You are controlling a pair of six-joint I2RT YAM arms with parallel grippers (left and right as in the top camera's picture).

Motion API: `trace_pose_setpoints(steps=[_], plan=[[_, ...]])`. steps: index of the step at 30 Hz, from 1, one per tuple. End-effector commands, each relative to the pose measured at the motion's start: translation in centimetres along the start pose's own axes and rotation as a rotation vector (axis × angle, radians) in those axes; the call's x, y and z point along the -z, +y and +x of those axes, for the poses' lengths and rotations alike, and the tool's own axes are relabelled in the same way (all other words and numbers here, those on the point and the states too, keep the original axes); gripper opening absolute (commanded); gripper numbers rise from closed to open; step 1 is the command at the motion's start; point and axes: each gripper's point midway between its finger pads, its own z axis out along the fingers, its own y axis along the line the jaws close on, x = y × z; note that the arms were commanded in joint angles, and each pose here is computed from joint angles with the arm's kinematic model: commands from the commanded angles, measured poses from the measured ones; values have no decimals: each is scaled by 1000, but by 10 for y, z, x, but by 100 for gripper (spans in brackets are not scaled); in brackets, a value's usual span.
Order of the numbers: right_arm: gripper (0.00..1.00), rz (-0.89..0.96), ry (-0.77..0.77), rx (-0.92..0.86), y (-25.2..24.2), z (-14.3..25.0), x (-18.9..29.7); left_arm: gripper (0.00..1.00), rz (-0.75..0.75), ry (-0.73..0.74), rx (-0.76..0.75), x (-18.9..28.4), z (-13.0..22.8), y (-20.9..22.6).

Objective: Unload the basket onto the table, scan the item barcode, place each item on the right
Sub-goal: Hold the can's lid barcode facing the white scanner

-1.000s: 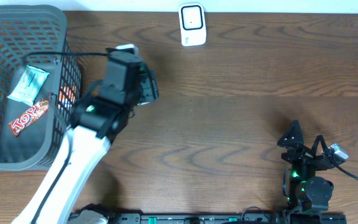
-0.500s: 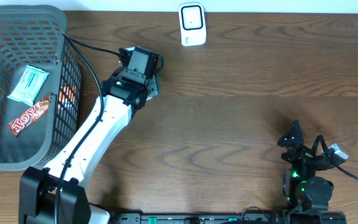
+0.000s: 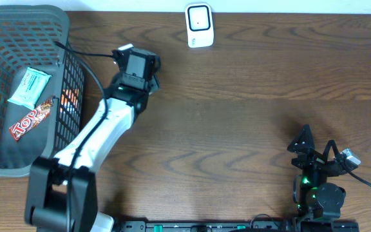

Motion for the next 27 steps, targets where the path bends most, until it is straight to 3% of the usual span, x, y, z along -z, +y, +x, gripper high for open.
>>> trace_pose_setpoints(steps=[1, 19, 27], plan=[[99, 0, 13, -2, 0, 3, 0, 66, -19, 36, -21, -19, 25, -6], [99, 11, 29, 2, -2, 7, -1, 66, -28, 112, -76, -53, 73, -23], [99, 11, 29, 2, -2, 7, -1, 66, 9, 92, -89, -50, 74, -39]])
